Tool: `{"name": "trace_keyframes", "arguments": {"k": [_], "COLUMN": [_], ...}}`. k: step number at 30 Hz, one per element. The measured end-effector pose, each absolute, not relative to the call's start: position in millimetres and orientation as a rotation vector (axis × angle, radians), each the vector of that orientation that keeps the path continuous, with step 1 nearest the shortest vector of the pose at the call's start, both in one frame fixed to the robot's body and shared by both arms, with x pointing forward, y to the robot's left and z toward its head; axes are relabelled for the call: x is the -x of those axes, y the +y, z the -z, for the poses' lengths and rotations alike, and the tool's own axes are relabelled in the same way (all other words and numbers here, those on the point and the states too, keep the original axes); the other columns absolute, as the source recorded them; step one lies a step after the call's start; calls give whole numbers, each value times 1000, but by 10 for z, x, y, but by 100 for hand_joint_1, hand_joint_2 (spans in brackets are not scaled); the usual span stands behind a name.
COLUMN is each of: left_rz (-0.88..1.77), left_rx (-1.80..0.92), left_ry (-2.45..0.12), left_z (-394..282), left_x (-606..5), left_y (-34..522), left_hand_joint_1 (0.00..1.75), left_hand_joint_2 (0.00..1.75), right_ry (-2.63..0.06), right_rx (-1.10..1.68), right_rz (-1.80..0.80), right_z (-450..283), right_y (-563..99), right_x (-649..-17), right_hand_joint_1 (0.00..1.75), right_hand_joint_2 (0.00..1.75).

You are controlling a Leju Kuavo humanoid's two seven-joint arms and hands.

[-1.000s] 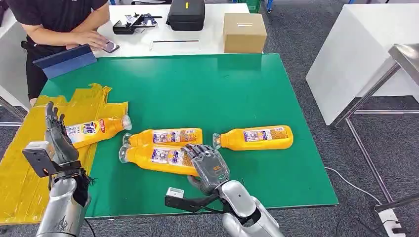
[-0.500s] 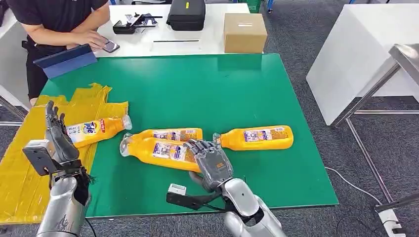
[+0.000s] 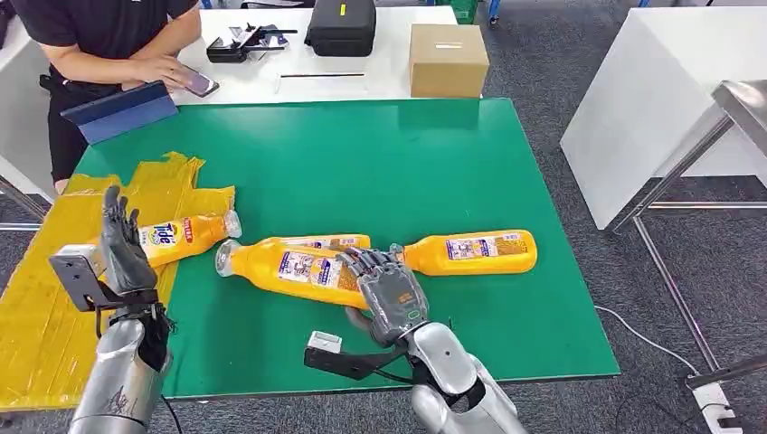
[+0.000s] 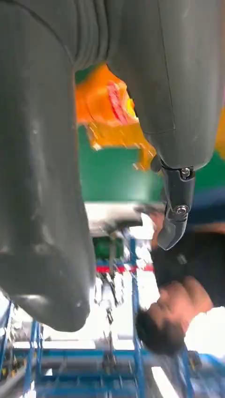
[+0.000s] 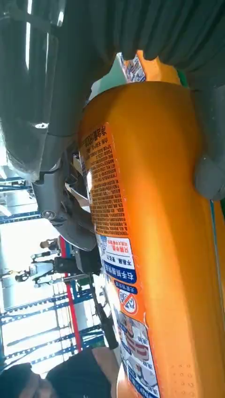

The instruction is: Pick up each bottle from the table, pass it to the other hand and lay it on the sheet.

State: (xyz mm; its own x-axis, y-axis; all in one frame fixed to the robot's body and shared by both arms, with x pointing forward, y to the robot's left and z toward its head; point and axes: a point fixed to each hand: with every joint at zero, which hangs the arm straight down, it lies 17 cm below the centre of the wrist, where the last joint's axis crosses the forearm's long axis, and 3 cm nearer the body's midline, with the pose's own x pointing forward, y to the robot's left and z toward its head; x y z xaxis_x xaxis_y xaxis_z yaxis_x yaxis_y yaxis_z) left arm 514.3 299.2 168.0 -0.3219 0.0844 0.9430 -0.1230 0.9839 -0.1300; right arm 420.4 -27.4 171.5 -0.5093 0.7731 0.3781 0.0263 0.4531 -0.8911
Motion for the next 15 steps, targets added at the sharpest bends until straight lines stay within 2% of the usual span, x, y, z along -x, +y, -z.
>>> {"name": "trace_keyframes", "arguments": {"k": [6,15], "left_rz": [-251,-257], "left_rx": [1,2], "left_ry": [-1773,-1720], "left_z": [-1255,-1089], "left_x": [-5186,-5168], "left_y": [3169,3263], "left_hand_joint_1": [0,0], "left_hand_joint_2": [0,0], "right_ry": [-1868,-1948], "right_rx": [675,715], "right_rz": [-1125,-1071], "right_z": [-1716,-2052], "right_y": [-282,-346], "right_x": [-4205,-4188], "right_hand_joint_1": [175,175], "right_hand_joint_2": [175,175]}}
